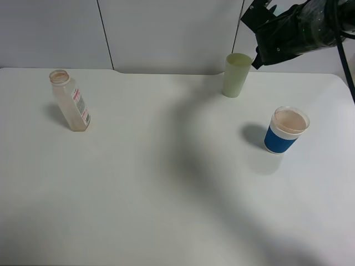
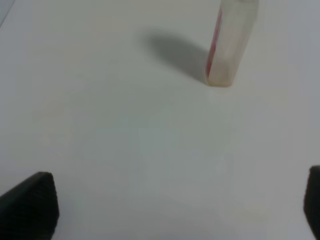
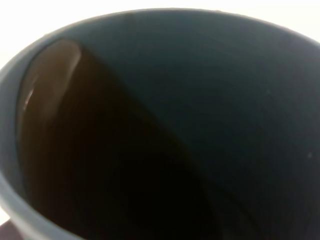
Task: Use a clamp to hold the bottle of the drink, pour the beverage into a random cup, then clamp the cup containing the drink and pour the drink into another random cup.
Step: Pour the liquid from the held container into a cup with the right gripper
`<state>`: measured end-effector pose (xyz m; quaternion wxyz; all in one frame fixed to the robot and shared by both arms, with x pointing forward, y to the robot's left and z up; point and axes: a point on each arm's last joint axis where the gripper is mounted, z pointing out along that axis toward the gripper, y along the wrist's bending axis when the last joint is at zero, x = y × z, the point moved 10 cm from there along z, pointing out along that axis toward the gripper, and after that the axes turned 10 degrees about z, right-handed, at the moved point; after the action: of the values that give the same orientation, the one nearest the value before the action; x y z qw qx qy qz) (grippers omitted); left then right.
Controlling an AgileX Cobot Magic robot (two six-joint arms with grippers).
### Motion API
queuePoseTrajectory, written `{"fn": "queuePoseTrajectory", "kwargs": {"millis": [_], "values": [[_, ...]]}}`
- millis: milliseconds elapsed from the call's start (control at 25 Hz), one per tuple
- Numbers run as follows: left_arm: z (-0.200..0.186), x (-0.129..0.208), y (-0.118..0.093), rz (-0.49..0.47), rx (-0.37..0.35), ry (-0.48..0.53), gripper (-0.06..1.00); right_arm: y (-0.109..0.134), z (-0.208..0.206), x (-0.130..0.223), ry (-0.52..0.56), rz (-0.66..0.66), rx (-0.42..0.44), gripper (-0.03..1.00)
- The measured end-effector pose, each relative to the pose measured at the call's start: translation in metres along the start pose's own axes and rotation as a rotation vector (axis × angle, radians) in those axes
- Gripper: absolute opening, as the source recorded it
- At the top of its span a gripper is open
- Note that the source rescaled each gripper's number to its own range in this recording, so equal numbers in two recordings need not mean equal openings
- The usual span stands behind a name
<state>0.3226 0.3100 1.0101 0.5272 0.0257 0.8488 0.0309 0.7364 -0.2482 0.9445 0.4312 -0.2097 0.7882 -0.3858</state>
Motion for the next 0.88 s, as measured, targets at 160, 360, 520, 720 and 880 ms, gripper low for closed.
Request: {"fn": "queuePoseTrajectory", "kwargs": {"millis": [160,360,520,720,880], "values": [[0.0,0.0,0.0,0.0,0.0,0.0,1.0,-0.0015,0.0,0.0006,0.003,-0.022,0.008,0.01],[0.0,0.0,0.0,0.0,0.0,0.0,1.0,-0.0029,0.0,0.0013,0.007,-0.069,0.015,0.01],[0.0,0.0,0.0,0.0,0.0,0.0,1.0,-0.0033,0.0,0.0015,0.009,-0.098,0.017,0.01],[0.0,0.0,0.0,0.0,0.0,0.0,1.0,-0.0042,-0.0001,0.0019,0.011,-0.132,0.022,0.01],[0.0,0.0,0.0,0.0,0.0,0.0,1.0,-0.0044,-0.0001,0.0019,0.012,-0.146,0.022,0.01]]}}
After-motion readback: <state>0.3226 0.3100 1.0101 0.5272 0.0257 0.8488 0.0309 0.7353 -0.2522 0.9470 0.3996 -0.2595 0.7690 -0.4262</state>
